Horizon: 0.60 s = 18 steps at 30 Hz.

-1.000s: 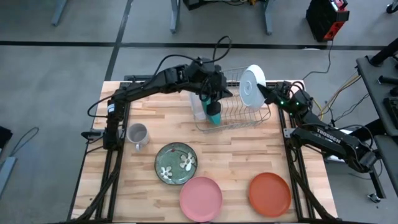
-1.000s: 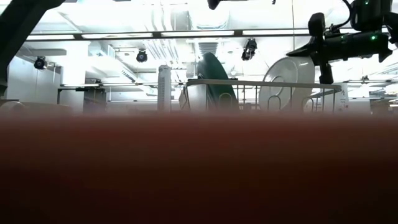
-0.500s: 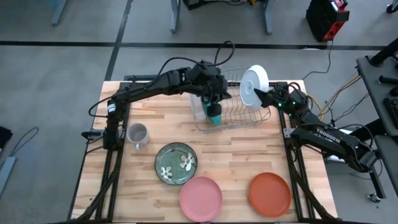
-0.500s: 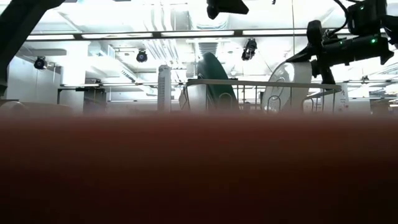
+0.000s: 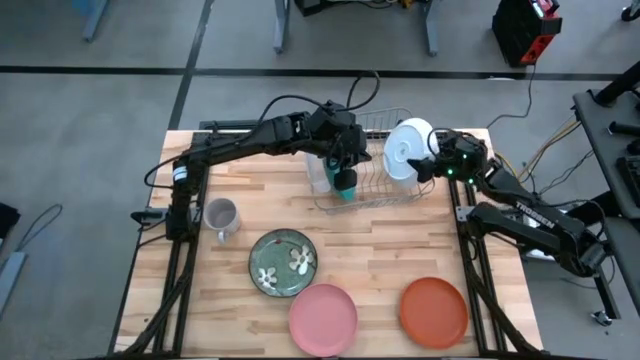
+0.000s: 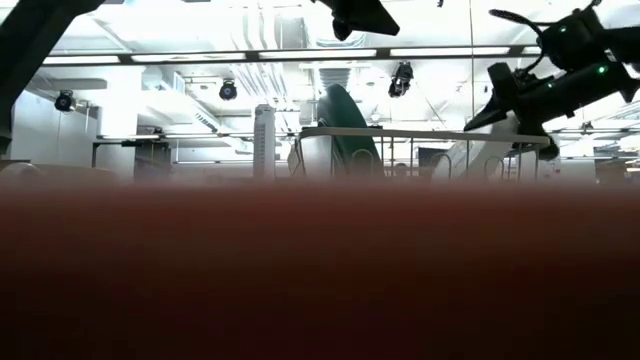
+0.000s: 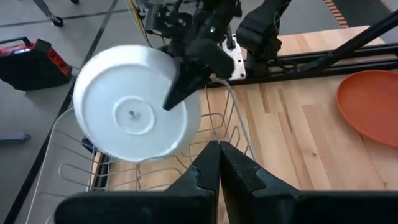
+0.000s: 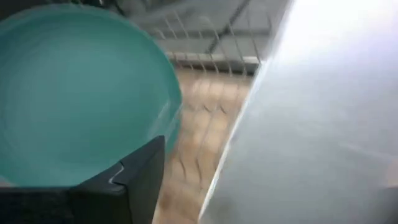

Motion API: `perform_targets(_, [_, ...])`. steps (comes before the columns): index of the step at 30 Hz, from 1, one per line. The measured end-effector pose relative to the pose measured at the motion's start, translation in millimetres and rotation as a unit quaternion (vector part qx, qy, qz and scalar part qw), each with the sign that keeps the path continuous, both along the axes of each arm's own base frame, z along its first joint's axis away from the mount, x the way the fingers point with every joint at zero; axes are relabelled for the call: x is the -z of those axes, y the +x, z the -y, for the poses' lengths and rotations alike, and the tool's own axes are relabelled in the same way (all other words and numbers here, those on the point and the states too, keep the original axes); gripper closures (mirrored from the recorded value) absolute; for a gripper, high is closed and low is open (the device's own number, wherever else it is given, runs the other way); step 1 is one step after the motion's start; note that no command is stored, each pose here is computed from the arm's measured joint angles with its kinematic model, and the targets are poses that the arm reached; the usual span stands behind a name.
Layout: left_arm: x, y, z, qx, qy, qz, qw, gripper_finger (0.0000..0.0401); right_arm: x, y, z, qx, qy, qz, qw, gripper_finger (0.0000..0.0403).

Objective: Sort dishes
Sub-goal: Put the white plate in the dish rack

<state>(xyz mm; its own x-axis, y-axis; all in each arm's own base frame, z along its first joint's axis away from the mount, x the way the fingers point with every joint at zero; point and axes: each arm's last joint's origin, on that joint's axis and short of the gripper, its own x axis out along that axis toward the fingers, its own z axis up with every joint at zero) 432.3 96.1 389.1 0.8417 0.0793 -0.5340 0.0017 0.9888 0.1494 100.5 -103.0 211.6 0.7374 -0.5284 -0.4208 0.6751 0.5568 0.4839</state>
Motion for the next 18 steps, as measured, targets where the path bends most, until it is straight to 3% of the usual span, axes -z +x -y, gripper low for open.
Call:
perform_targets(9, [17, 4, -1, -0.001, -0.003, -0.016, 1.000, 0.0401, -37, -10, -11, -0.017, 0.043, -0.087, 0.995, 0.0141])
perform_targets(18, [35, 0, 5, 0.005, -0.017, -0.076, 0.997, 0.0401, -60, -21, -23, -0.024, 0.081, -0.134, 0.987, 0.0148])
